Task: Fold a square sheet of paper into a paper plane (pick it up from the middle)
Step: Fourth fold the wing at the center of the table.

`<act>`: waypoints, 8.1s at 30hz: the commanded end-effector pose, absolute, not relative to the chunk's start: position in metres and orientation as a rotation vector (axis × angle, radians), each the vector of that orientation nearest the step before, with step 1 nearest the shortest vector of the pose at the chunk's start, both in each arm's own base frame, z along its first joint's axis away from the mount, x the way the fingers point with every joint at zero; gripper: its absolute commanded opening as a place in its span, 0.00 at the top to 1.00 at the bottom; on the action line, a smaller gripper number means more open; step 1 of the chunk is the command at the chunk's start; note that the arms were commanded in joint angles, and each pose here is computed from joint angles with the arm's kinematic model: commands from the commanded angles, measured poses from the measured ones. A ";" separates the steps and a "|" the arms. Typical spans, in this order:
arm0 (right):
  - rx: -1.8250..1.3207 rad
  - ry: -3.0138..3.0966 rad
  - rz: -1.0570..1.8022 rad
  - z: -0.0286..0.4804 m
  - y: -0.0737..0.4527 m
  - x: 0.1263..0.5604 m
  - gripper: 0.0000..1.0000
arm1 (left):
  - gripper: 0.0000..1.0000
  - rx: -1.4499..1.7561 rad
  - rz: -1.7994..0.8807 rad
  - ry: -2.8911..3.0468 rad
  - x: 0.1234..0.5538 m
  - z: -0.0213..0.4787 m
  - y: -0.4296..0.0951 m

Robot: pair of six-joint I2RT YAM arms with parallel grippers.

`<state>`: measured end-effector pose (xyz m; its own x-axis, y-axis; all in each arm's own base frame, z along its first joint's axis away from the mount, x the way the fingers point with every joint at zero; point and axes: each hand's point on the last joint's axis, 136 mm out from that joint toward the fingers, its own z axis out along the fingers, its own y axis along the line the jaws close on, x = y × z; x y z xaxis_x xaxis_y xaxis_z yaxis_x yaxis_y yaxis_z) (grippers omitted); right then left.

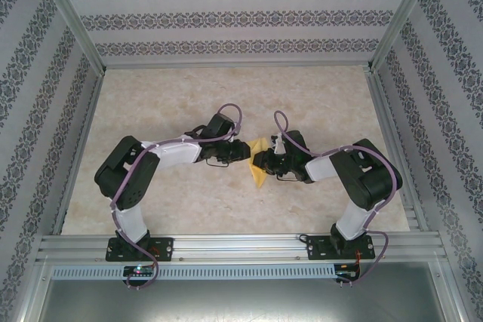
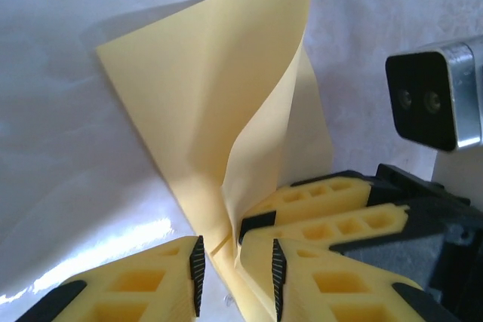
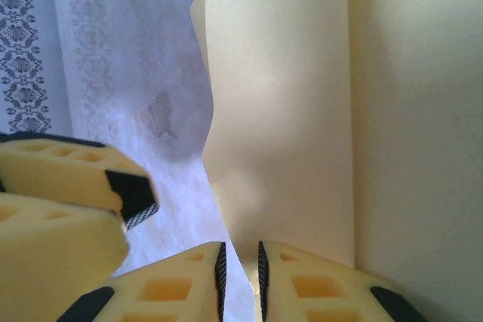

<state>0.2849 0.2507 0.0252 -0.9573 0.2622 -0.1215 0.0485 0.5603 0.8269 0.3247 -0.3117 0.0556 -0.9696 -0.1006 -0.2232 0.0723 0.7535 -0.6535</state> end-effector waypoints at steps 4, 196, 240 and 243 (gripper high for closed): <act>0.315 2.707 1.228 -0.008 0.233 0.259 0.84 | 0.66 -0.011 -1.092 2.731 0.332 0.051 -0.325; -0.120 3.062 0.836 -0.036 0.219 0.168 0.94 | 0.96 0.178 -1.029 2.795 0.321 0.064 -0.326; -0.092 2.994 0.906 -0.015 0.225 0.172 0.90 | 0.97 0.229 -0.816 2.941 0.304 -0.032 -0.300; -0.065 2.927 0.972 0.000 0.232 0.181 0.86 | 0.98 0.249 -0.815 2.938 0.300 -0.037 -0.299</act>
